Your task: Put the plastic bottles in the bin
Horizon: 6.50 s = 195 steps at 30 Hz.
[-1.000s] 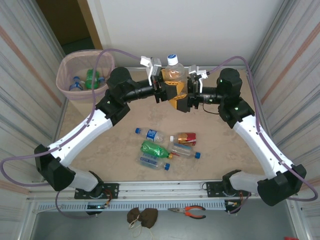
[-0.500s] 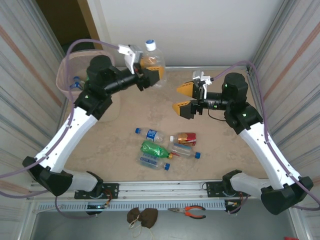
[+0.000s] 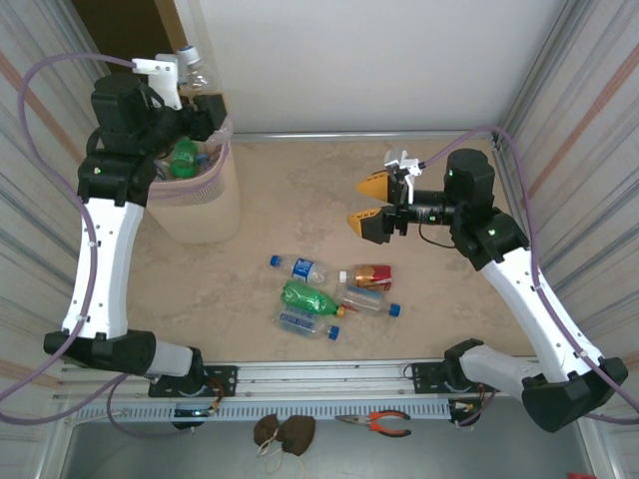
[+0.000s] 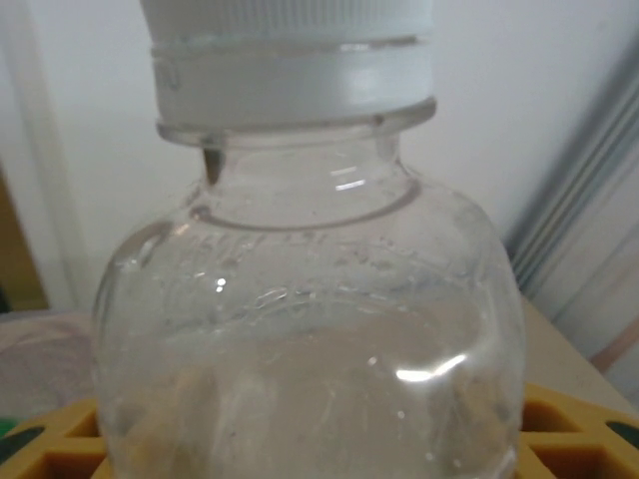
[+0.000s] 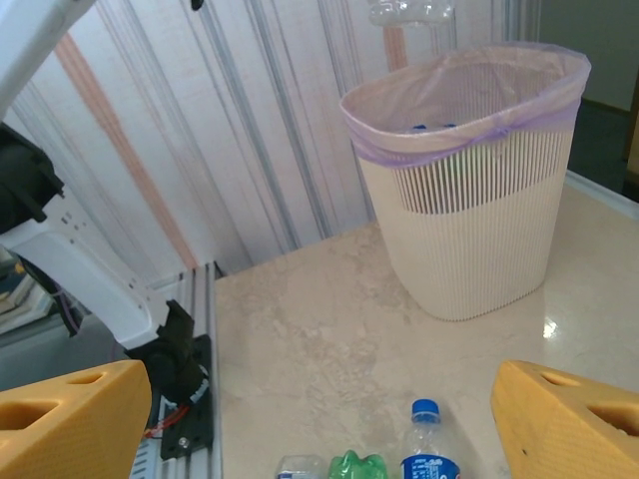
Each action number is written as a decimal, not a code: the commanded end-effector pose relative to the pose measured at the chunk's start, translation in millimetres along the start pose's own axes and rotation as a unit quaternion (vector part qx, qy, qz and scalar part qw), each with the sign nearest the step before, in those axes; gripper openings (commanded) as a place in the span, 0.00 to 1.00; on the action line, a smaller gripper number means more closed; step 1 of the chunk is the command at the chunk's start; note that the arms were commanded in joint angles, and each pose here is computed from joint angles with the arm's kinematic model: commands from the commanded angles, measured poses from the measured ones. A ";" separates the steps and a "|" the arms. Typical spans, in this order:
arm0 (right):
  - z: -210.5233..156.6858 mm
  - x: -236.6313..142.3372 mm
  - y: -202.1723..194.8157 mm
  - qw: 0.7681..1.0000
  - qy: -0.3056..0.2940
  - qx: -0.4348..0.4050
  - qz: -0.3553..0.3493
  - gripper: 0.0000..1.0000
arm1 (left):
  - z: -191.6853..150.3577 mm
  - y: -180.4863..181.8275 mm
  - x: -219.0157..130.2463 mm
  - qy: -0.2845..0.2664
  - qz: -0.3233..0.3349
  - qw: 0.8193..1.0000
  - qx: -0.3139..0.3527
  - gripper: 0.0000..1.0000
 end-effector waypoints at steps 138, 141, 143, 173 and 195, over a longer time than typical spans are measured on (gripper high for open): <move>-68.1 -6.9 -27.4 0.987 0.133 0.022 -0.088 0.87 | -388.4 64.0 21.4 0.218 0.322 0.707 -0.591 0.63; -67.9 -8.2 -27.9 0.986 0.134 0.020 -0.093 0.87 | -404.6 66.5 28.0 0.230 0.326 0.687 -0.607 0.62; -68.3 -9.0 -27.9 0.986 0.135 0.021 -0.095 0.87 | -414.7 66.4 34.3 0.238 0.321 0.674 -0.622 0.62; -72.6 -21.2 -21.1 0.983 0.146 0.008 -0.110 0.87 | -435.3 72.3 51.8 0.240 0.332 0.638 -0.652 0.24; -71.9 -23.4 -24.4 0.983 0.142 0.004 -0.116 0.87 | -241.6 29.9 12.4 0.059 0.208 0.751 -0.624 0.14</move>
Point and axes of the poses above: each hand's point on the last joint's axis, 136 mm out from that joint toward the fingers, its own x axis out along the fingers, its own y axis along the line the jaws close on, z = x × y, the point moved 1 cm from there along -x, back along the fingers, and after that the axes turned 13 degrees about -x, right-handed, at the moved point
